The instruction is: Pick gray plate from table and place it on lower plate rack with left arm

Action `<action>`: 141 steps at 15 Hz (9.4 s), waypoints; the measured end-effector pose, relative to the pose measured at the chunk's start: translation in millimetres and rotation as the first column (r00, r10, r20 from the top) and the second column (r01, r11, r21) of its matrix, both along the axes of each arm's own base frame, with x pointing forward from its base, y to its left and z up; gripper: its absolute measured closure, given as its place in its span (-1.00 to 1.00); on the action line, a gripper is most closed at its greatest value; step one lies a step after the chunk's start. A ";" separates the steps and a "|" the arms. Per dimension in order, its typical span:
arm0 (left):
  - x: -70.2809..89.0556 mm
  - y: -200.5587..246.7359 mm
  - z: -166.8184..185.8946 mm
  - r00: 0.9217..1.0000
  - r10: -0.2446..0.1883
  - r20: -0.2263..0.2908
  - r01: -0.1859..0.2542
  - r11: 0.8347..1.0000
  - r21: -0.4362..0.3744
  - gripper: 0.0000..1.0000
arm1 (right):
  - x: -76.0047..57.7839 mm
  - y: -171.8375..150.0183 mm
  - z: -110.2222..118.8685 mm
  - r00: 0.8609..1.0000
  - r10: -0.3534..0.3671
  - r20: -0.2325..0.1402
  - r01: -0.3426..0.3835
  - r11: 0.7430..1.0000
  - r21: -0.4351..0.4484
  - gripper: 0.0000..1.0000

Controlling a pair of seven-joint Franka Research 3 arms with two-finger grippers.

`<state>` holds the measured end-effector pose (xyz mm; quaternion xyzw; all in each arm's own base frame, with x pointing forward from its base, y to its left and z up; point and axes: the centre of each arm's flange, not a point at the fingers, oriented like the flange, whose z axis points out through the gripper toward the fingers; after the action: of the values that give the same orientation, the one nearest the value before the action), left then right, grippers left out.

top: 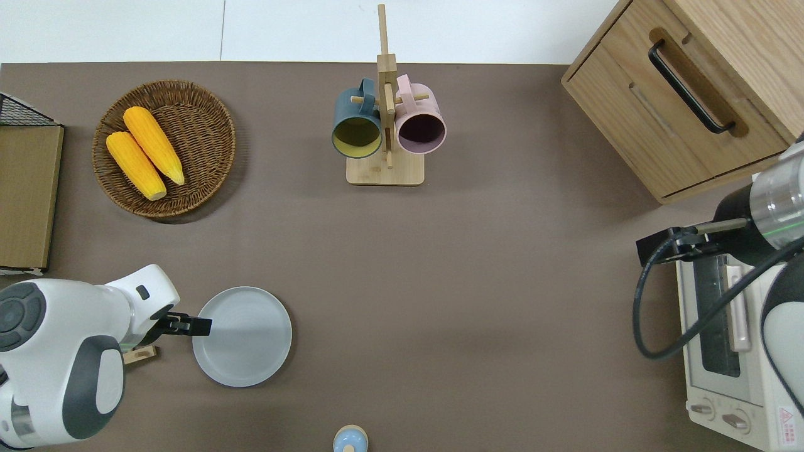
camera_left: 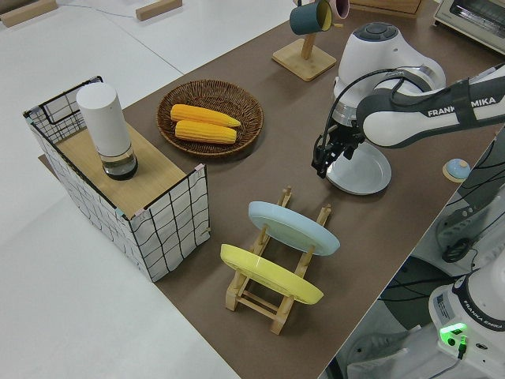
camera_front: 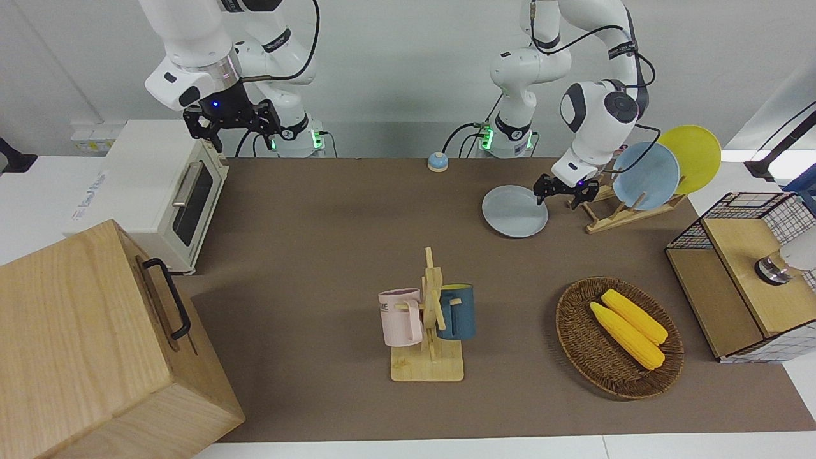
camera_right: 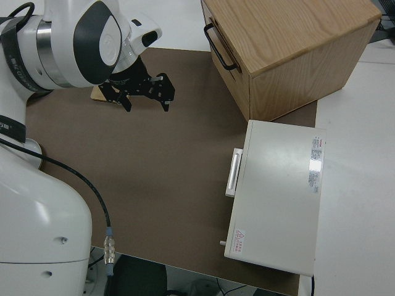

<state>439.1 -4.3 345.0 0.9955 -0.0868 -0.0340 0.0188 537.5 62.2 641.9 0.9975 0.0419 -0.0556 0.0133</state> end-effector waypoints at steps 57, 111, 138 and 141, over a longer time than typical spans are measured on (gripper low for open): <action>49.8 14.4 142.7 0.996 0.081 -0.029 -0.081 0.997 -0.017 0.95 | 0.0 0.0 0.0 1.000 0.000 0.000 0.000 1.000 0.000 -0.97; 31.0 4.4 66.9 0.944 0.299 0.139 -0.266 0.441 0.857 0.72 | 0.0 0.0 0.0 1.000 0.000 0.000 0.000 1.000 0.000 -0.97; 70.7 -25.2 159.7 0.976 0.189 -0.106 -0.139 0.922 0.361 -0.99 | 0.0 0.0 0.0 1.000 0.000 0.000 0.000 1.000 0.000 -0.97; 76.2 -21.0 167.5 0.982 0.156 -0.106 -0.125 0.959 0.253 -1.00 | 0.0 0.0 0.0 1.000 0.000 0.000 0.000 1.000 0.000 -0.97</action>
<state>515.2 -25.3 512.5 0.9897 -0.0095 -0.1052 -0.0965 537.5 62.2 641.9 0.9975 0.0419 -0.0556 0.0133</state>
